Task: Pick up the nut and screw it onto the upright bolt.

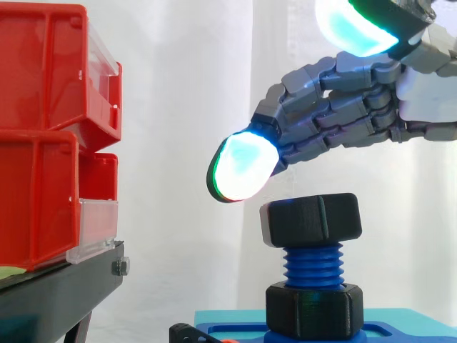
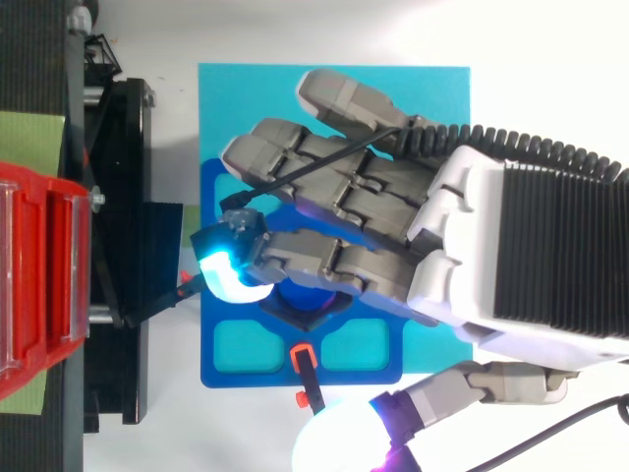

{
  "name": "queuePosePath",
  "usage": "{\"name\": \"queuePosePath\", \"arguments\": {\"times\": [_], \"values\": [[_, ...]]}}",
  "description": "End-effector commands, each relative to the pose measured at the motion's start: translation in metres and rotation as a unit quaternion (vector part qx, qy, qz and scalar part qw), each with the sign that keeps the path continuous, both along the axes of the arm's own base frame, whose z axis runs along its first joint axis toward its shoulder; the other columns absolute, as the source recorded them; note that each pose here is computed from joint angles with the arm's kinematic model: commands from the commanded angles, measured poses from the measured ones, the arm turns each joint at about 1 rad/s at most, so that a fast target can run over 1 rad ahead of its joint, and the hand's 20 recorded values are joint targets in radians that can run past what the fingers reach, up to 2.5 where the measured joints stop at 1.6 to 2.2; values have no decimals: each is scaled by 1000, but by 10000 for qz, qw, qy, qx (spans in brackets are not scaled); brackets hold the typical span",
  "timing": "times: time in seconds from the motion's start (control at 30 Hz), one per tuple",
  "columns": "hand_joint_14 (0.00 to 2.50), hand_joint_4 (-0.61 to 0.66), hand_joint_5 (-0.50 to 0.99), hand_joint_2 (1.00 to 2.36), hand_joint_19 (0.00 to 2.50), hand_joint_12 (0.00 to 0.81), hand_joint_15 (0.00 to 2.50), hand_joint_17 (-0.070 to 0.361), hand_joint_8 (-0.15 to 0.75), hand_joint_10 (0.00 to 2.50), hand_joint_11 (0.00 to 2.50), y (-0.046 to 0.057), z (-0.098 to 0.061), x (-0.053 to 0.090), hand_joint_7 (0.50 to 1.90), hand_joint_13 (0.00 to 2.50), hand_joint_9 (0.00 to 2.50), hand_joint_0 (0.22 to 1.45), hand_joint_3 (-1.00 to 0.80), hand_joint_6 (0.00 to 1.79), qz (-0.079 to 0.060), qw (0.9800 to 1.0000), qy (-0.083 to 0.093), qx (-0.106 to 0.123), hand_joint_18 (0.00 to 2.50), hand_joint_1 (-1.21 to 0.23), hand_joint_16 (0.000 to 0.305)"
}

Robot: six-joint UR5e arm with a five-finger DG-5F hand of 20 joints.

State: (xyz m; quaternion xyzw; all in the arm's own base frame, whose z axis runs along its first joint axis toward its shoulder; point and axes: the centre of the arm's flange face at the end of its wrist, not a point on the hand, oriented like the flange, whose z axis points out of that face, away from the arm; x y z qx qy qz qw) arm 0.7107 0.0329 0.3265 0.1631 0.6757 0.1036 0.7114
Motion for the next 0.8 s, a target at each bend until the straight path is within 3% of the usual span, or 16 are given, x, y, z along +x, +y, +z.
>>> {"name": "queuePosePath", "arguments": {"times": [0.0,0.07,0.13,0.27,0.3,0.4,0.77], "values": [[0,195,-185,1000,0,356,0,131,236,0,0,0,-6,-3,644,54,162,474,-500,501,23,10000,85,-26,0,-64,58],[0,192,-186,1000,0,355,0,131,234,0,0,-1,-11,-4,642,54,155,475,-500,501,38,9999,100,-30,0,-60,58],[0,192,-186,1000,0,356,0,131,234,0,0,1,-17,-2,641,54,154,475,-500,501,46,10000,-11,2,0,-60,58],[0,193,-187,1000,0,357,0,130,236,0,0,0,-31,4,647,62,153,475,-500,501,55,10000,-1,50,0,-59,58],[0,194,-187,1000,0,357,0,130,236,0,0,1,-42,8,650,66,154,475,-500,502,95,9999,55,70,0,-60,58],[0,194,-187,1000,0,358,0,129,240,0,0,1,-40,10,656,79,160,476,-500,502,182,9997,-11,167,0,-62,57],[0,214,-178,1000,0,363,0,125,261,0,0,-5,-40,9,741,136,199,480,-500,502,158,9997,84,149,0,-71,56]]}}
